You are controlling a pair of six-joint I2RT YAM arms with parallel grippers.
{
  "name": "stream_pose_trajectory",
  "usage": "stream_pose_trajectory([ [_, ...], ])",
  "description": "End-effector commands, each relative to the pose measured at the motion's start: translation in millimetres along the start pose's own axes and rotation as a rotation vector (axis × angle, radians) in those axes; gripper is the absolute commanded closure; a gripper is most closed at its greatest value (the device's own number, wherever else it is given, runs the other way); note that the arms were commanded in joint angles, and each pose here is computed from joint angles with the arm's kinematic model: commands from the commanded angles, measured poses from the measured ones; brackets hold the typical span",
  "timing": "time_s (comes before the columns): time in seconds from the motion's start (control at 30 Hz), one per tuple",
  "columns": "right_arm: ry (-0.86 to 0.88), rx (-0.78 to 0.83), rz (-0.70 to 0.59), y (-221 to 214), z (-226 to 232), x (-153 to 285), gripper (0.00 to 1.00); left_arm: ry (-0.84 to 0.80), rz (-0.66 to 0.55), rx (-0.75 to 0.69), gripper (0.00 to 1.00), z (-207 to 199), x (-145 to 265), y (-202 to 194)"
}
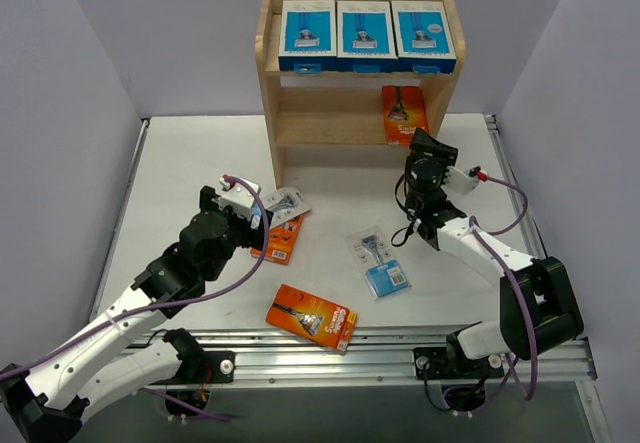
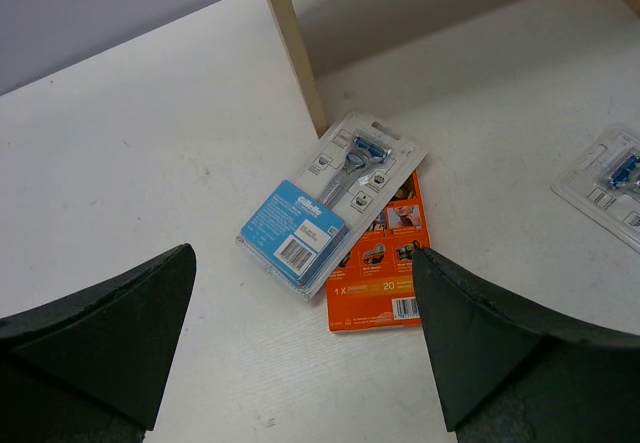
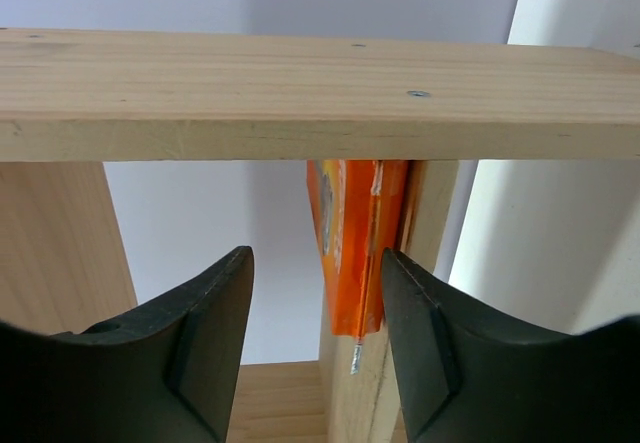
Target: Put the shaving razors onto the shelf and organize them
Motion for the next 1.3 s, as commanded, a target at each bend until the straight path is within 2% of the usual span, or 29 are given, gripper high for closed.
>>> stream_pose_trajectory([
  [0.0,0.023,-0.017,-0.039,16,11,6,0.50,-0.008,-0.058,0.030,0.02,-3,0,13],
  [0.27,0.026,0.034,-0.009,27,10,25,0.47,0.009,-0.068,0.026,0.02,1,2,16],
  [0.4,0.031,0.067,0.047,30,7,41,0.46,0.027,-0.073,0.021,0.02,4,2,17],
  [0.57,0.016,0.227,0.158,24,-13,57,0.46,0.063,-0.076,0.004,0.02,9,3,17],
  [0.67,0.025,0.297,0.270,14,-24,69,0.45,0.090,-0.084,-0.005,0.02,14,5,19],
  [0.8,0.061,0.451,0.463,-5,-62,93,0.45,0.116,-0.098,-0.005,0.02,20,10,22],
  [0.9,0.089,0.505,0.622,-21,-83,119,0.46,0.138,-0.109,-0.010,0.02,24,12,24],
  [1.07,0.035,0.636,0.887,-37,-133,163,0.48,0.157,-0.112,-0.018,0.03,28,14,25],
  [1.27,0.039,0.709,1.040,-33,-153,202,0.53,0.169,-0.094,-0.026,0.05,30,11,24],
])
Point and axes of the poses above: each gripper's point midway between its finger pads, its own x axis back along the fingers, its own z axis along the line the jaws close on, y = z × x, the point moved 5 cm from there along x, back along the fingers, and after that the axes turned 9 degrees about x, right-handed, at the moved point
